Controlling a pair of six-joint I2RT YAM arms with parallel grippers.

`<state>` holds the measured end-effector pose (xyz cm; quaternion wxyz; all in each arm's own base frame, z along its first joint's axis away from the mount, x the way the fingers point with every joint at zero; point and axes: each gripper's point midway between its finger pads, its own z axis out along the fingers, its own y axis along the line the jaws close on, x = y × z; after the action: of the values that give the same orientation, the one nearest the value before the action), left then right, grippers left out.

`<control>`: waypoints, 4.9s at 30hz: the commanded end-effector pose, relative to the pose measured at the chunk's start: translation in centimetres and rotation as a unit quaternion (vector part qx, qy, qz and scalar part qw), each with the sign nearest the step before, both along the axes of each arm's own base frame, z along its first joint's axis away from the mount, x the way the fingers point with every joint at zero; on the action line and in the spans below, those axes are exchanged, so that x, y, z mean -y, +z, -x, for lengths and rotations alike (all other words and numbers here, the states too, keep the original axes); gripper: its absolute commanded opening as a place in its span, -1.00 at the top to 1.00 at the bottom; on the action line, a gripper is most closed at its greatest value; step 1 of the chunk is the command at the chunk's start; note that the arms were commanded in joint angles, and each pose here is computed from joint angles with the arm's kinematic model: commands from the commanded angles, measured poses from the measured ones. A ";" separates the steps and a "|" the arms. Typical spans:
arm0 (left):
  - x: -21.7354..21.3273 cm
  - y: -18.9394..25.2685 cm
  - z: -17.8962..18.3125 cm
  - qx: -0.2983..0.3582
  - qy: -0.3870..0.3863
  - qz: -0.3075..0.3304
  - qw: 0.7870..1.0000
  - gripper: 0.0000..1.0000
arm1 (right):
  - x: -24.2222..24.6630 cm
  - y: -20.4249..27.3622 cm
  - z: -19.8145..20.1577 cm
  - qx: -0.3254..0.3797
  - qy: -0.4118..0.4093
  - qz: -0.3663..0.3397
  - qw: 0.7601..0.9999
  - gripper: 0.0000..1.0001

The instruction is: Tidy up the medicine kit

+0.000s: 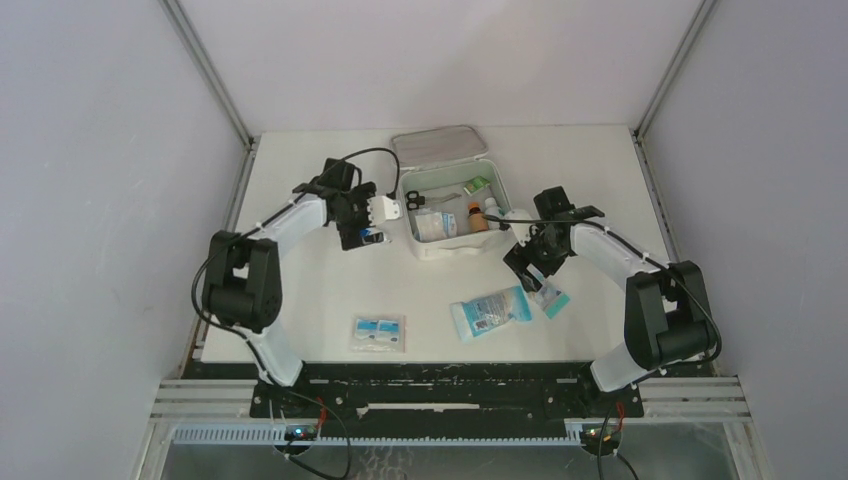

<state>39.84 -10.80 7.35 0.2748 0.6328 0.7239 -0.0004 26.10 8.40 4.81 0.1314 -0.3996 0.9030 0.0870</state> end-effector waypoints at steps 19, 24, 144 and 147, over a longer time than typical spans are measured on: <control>2.1 -3.0 -1.1 -0.095 -0.115 -0.045 0.988 -0.21 | -0.7 1.8 -1.4 0.009 -0.025 -0.018 0.999 -0.61; 2.1 -3.0 -0.5 -0.103 -0.102 -0.040 0.989 0.18 | -0.7 2.1 -1.6 0.013 -0.029 -0.018 0.999 -0.60; 18.9 13.6 2.9 -0.120 0.243 0.339 0.901 -0.62 | 0.7 10.3 -2.1 0.121 -0.111 -0.140 0.976 -0.56; 16.5 13.5 4.3 -0.057 0.196 0.310 0.929 -0.62 | 0.1 10.5 -2.0 0.133 -0.099 -0.127 0.978 -0.56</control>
<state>36.69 -30.40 19.78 0.3416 0.2455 0.8613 -0.2848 28.08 7.48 14.26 0.2848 -0.2667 0.9087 0.1485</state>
